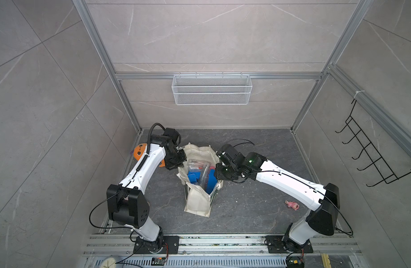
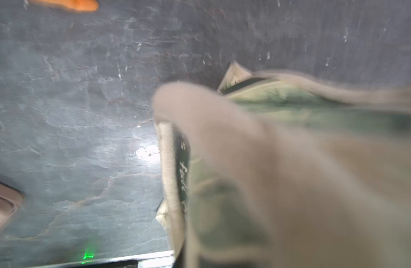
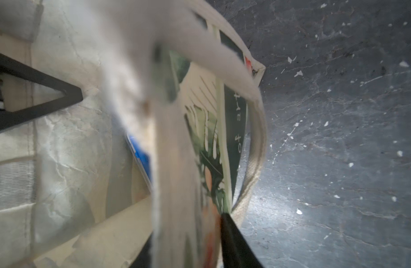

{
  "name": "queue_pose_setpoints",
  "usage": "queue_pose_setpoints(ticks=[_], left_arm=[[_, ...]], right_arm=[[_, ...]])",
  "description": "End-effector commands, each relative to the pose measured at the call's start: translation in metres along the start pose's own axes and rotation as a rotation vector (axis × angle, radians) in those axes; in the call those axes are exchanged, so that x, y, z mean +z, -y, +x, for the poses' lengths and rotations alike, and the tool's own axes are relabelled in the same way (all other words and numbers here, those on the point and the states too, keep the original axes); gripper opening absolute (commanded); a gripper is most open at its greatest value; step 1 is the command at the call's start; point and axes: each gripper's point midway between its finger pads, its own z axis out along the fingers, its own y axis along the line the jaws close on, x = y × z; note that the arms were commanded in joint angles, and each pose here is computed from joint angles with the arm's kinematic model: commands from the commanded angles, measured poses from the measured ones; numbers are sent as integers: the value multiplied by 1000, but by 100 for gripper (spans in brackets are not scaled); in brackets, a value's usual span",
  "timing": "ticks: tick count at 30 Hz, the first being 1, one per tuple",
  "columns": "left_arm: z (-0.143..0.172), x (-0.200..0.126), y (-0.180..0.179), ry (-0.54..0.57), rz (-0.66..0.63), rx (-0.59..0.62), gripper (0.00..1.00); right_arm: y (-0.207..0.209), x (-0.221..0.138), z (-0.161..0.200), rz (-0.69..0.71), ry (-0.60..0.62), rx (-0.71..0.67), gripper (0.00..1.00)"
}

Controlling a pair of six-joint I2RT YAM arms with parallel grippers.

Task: Take out the compass set from the canvas bag
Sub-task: Adjust the canvas bag at the center of the board.

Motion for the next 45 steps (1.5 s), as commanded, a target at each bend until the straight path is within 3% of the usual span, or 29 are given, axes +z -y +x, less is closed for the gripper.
queue_pose_setpoints(ticks=[1, 4, 9, 14, 19, 25, 36, 45], left_arm=[[-26, -37, 31, 99, 101, 99, 0], [-39, -56, 51, 135, 153, 159, 0], [-46, -84, 84, 192, 219, 306, 0], [-12, -95, 117, 204, 324, 505, 0], [26, -72, 102, 144, 354, 519, 0], [47, -52, 75, 110, 311, 451, 0], [40, -58, 67, 167, 261, 384, 0], [35, -53, 66, 151, 243, 357, 0]], right_arm=[[-7, 15, 7, -59, -26, 21, 17], [-14, 27, 10, -110, -23, 74, 6], [-28, 38, 1, -178, 61, 129, 0], [-34, 61, -5, -190, 81, 153, 0], [-15, 89, 10, -130, 47, 186, 0], [8, 79, 21, -113, 78, 205, 15], [29, 21, 18, -43, 139, 124, 55], [33, -10, 18, -17, 128, 116, 60]])
